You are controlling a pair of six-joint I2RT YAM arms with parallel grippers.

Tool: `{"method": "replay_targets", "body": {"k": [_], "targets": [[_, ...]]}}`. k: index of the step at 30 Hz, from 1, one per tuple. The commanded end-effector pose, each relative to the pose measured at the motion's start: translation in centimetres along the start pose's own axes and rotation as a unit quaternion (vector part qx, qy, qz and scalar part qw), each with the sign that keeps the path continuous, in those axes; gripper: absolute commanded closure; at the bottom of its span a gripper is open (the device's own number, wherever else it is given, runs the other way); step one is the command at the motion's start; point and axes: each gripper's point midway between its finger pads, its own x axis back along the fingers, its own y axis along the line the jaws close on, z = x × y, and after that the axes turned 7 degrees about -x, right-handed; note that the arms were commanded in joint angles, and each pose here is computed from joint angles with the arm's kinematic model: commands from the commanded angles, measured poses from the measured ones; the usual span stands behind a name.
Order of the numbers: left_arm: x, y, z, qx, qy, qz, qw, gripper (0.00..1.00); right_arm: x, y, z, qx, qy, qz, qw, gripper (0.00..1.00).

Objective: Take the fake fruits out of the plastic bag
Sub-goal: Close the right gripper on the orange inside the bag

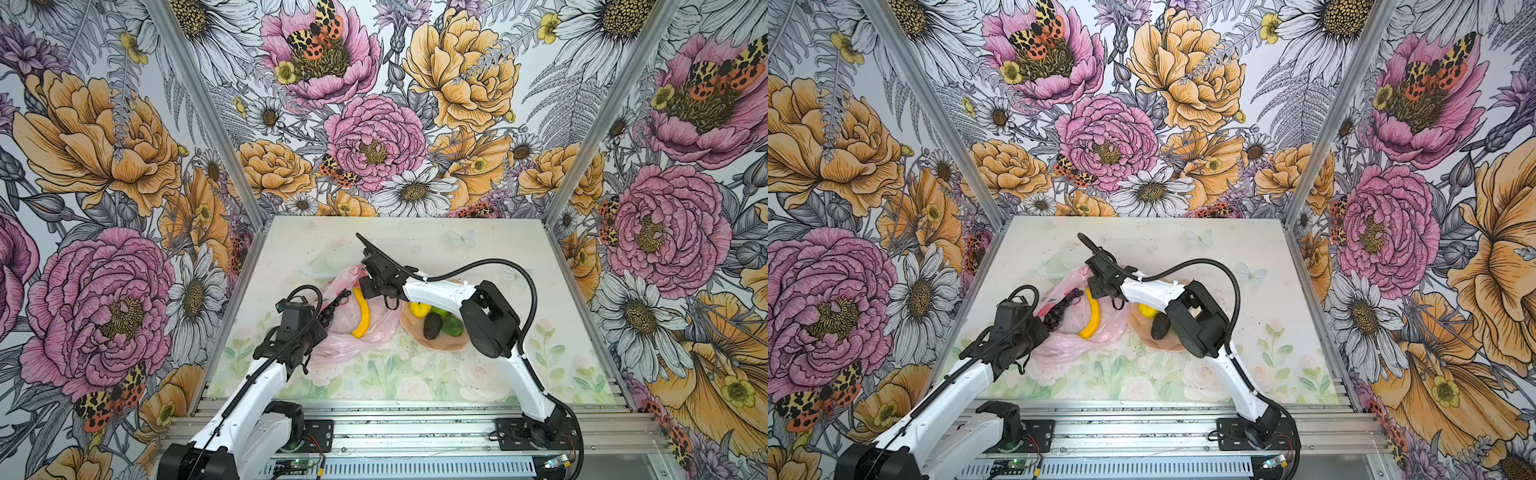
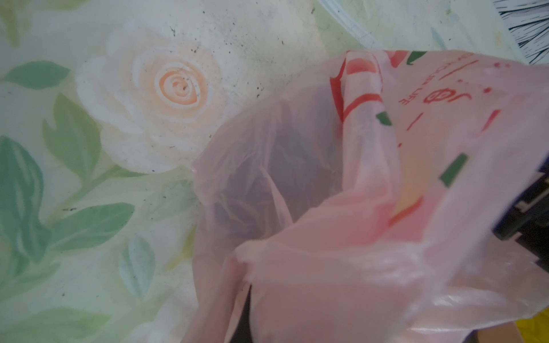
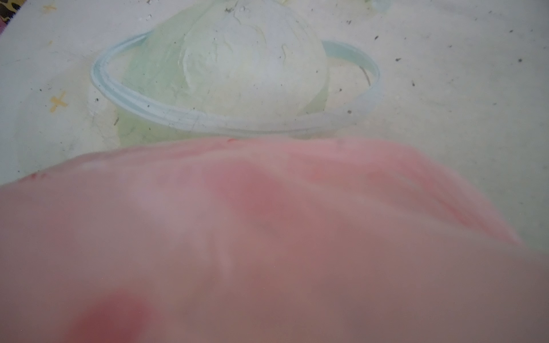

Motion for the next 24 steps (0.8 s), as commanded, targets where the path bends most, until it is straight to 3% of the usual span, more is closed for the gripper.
{"method": "replay_targets", "body": {"k": [1, 8, 17, 24], "targets": [[0.4, -0.7, -0.9, -0.003, -0.014, 0.017, 1.0, 1.0, -0.5, 0.1, -1.6, 0.001, -0.019, -0.001, 1.0, 0.36], [0.4, -0.7, -1.0, -0.003, -0.014, 0.017, 1.0, 1.0, -2.3, 0.1, -1.1, -0.009, -0.007, -0.012, 1.0, 0.32], [0.2, -0.7, -1.0, -0.003, -0.013, 0.015, 1.0, 1.0, -2.8, 0.6, -0.5, -0.012, 0.006, -0.029, 0.999, 0.41], [0.1, -0.6, -0.9, -0.005, -0.011, 0.013, 1.0, 1.0, 0.3, 1.4, -2.2, -0.01, -0.011, -0.044, 0.999, 0.5]]}}
